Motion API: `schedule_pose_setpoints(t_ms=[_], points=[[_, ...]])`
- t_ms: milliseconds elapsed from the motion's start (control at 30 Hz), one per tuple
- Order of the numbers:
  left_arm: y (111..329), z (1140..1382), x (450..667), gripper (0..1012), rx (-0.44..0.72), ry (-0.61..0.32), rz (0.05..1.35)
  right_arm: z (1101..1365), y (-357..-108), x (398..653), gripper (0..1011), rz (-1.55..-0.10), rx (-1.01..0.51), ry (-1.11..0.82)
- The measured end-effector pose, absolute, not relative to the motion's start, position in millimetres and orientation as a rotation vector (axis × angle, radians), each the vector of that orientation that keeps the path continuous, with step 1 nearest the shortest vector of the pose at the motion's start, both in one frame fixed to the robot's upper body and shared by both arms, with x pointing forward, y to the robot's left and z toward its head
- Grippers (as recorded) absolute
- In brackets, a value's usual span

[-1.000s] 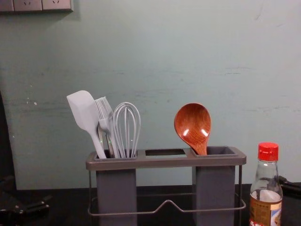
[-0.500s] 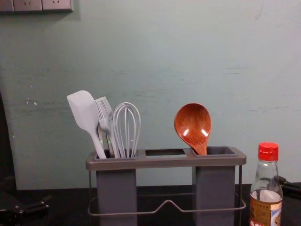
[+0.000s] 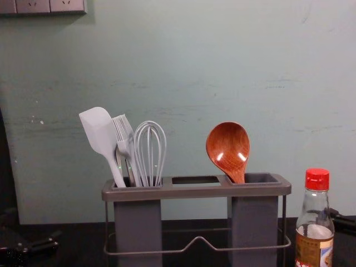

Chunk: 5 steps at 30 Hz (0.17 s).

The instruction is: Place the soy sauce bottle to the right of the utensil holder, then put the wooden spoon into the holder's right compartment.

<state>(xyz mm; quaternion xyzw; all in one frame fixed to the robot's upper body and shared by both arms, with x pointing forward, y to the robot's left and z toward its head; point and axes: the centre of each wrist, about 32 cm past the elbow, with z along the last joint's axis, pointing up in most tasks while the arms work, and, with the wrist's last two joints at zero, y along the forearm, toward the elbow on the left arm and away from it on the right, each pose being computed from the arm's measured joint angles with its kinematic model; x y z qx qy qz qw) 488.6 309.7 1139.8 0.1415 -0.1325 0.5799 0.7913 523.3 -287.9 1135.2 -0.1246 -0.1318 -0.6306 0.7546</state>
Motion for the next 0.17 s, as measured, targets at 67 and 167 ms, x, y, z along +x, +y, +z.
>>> schedule_pose_setpoints(t_ms=[67,167], points=[[309.7,1139.8,488.6,1005,0.304,-0.285,1.248,1135.2,-288.0,523.3,1002,-1.376,-0.272,-0.287],[309.7,1139.8,488.6,1005,0.304,-0.285,1.248,1135.1,-287.9,523.3,1002,-1.376,-0.272,-0.287]])
